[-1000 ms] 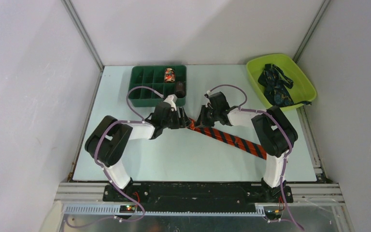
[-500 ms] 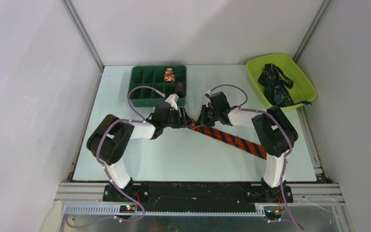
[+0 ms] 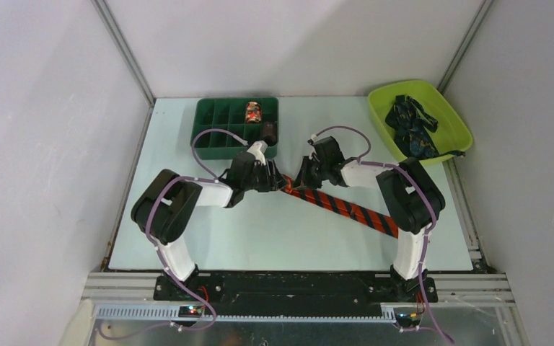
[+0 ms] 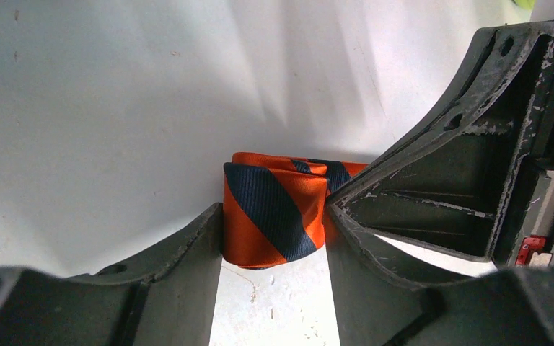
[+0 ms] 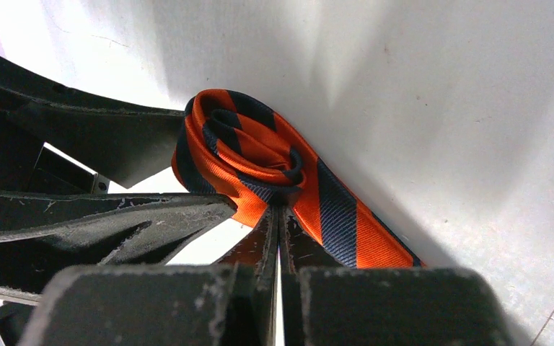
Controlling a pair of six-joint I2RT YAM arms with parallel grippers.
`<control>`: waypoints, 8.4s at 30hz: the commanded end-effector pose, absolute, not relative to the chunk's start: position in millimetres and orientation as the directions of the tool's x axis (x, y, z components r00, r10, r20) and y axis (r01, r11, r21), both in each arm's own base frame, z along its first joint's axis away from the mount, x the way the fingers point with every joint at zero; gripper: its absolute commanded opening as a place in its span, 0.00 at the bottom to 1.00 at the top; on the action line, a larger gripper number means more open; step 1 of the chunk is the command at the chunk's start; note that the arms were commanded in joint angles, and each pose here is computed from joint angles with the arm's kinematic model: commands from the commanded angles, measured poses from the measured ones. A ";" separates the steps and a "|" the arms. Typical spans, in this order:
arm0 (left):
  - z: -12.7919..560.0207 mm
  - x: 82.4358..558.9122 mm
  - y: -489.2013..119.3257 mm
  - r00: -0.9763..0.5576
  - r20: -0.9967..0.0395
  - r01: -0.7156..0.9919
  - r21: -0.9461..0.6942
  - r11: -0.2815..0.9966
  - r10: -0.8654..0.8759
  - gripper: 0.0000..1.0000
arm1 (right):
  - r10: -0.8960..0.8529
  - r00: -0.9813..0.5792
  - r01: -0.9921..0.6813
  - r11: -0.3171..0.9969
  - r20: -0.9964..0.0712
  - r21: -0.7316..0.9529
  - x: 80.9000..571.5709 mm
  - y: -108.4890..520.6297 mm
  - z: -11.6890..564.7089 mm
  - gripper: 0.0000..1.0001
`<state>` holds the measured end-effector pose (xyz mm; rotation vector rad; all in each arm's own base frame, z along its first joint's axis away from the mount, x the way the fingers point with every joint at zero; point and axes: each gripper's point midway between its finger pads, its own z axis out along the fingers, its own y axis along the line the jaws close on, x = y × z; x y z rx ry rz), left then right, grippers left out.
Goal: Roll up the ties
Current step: Roll the tie at the center of the board.
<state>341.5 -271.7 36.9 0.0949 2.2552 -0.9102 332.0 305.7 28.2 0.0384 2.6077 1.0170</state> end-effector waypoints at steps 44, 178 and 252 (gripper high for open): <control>72.1 358.1 -246.0 -0.656 -0.740 0.285 -0.061 0.957 0.149 0.36 | 0.251 -0.845 -0.138 0.750 -0.472 0.647 354.7 251.0 102.9 0.08; 156.0 348.4 -258.5 -0.572 -0.819 0.343 -0.287 0.894 -0.043 0.72 | 0.278 -0.834 -0.140 0.730 -0.477 0.669 357.4 259.5 103.6 0.08; 43.4 334.3 -261.0 -0.785 -0.587 0.263 -0.607 0.750 -0.199 0.70 | 0.150 -0.924 -0.116 0.767 -0.352 0.631 333.1 316.4 32.5 0.08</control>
